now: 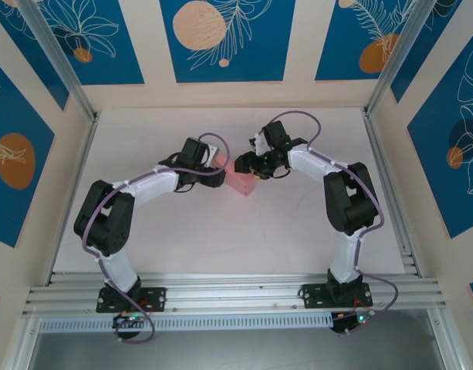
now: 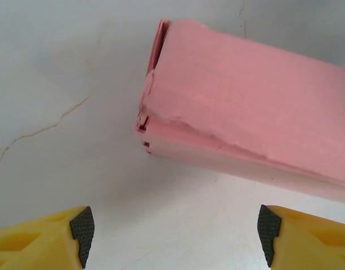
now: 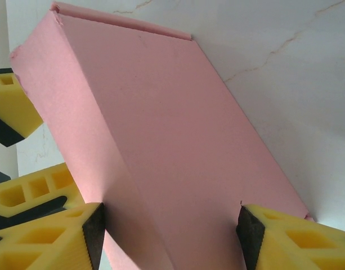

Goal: Fold the paper box

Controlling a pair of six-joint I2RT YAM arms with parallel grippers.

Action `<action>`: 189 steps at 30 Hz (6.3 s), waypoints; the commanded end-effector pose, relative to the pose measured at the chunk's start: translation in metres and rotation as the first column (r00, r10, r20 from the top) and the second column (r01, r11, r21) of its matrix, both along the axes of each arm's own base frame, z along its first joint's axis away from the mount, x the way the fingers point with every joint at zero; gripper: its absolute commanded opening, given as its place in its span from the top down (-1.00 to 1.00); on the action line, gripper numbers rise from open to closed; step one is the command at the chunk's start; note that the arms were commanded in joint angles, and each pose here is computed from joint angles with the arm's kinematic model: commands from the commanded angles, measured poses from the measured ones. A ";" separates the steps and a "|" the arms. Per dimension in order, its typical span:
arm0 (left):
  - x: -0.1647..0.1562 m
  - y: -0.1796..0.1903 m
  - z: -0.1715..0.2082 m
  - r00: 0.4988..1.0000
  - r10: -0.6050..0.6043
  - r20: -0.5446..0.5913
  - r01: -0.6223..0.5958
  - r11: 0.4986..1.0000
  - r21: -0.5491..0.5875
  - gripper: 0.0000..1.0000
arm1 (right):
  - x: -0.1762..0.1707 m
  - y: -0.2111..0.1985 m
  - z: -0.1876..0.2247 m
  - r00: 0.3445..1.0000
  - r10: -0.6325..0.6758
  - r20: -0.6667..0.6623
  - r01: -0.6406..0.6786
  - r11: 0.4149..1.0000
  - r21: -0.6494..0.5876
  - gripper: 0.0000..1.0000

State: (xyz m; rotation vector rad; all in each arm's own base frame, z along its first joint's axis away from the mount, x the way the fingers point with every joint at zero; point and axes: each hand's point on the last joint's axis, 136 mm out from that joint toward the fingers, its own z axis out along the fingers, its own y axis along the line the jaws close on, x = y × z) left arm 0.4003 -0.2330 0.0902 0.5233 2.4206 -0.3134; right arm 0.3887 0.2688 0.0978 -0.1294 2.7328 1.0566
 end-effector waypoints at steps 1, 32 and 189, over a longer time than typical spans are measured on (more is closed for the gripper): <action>-0.014 0.012 -0.003 0.999 0.017 -0.027 -0.017 1.000 0.021 -0.55 | -0.022 -0.022 -0.055 0.986 -0.055 -0.160 0.036 0.992 -0.122 -0.26; 0.054 0.010 0.046 0.977 0.134 -0.167 -0.198 0.862 -0.466 -0.42 | -0.022 -0.010 -0.047 0.992 -0.016 -0.128 -0.001 0.991 -0.132 -0.26; 0.005 -0.018 -0.014 0.954 0.078 -0.288 -0.235 0.793 -0.562 -0.18 | 0.028 -0.002 -0.017 0.991 -0.126 -0.037 0.122 0.987 -0.108 -0.22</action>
